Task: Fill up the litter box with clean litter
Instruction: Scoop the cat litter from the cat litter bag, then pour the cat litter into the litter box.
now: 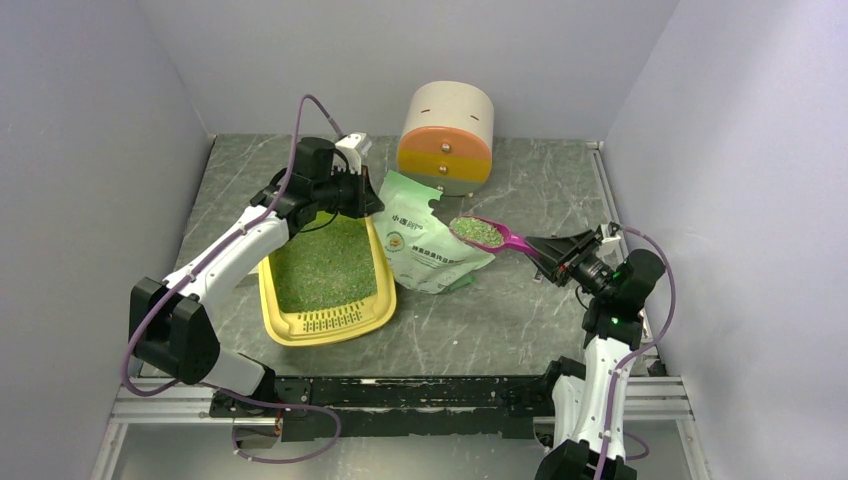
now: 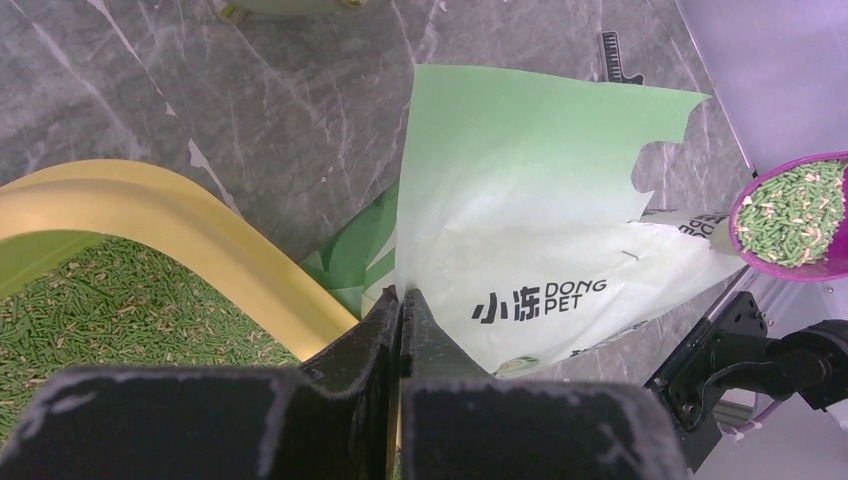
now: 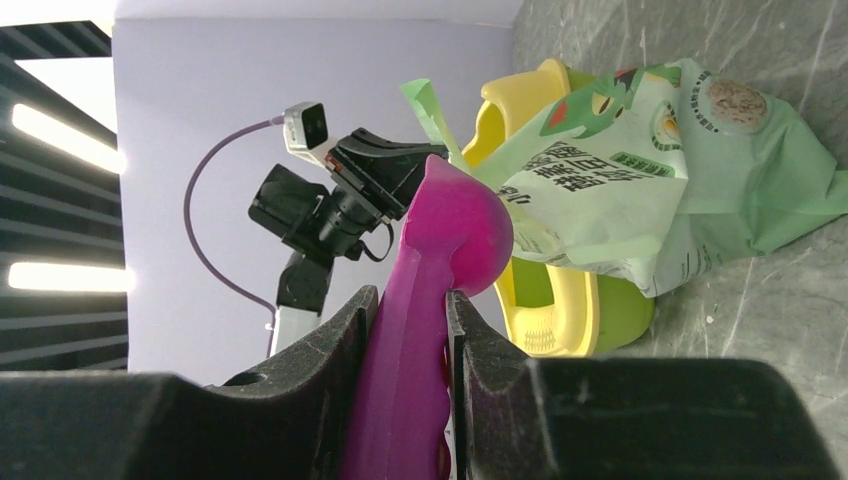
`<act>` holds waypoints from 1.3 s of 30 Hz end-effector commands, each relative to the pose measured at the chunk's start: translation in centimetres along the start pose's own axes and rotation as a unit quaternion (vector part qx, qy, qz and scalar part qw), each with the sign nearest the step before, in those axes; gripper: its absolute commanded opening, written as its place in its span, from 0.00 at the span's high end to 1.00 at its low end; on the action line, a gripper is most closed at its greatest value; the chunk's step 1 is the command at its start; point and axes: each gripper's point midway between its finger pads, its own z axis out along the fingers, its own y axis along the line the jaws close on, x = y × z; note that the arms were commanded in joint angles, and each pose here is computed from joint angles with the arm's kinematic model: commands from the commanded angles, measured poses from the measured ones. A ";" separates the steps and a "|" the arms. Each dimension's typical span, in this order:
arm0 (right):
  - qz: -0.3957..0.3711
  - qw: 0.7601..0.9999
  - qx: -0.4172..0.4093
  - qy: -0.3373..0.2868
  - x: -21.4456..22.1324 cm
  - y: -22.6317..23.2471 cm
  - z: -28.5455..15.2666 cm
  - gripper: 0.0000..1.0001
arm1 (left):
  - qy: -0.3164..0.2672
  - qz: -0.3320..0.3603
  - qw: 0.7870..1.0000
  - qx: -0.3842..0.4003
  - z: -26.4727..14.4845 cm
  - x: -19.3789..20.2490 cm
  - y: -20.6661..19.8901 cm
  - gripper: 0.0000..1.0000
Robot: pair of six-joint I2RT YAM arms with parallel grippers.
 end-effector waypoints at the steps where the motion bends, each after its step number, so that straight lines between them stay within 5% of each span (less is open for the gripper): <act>1: -0.029 0.999 -0.024 0.013 0.5 2.1 -0.2 1.00 | -0.021 0.002 1.000 0.001 -0.5 -1.5 0.0 0.95; 13: -0.037 0.999 -0.031 0.023 0.7 3.3 -0.1 1.00 | -0.022 0.004 1.000 0.015 -0.7 -1.9 -0.6 0.93; 23: -0.028 0.997 -0.053 0.044 1.5 4.4 0.2 1.00 | -0.048 0.011 0.998 0.032 -1.9 -3.4 -1.9 0.57; 39: -0.013 0.994 -0.078 0.070 4.1 5.4 1.4 1.00 | -0.096 0.012 0.995 -0.010 -4.0 -5.6 -1.3 0.28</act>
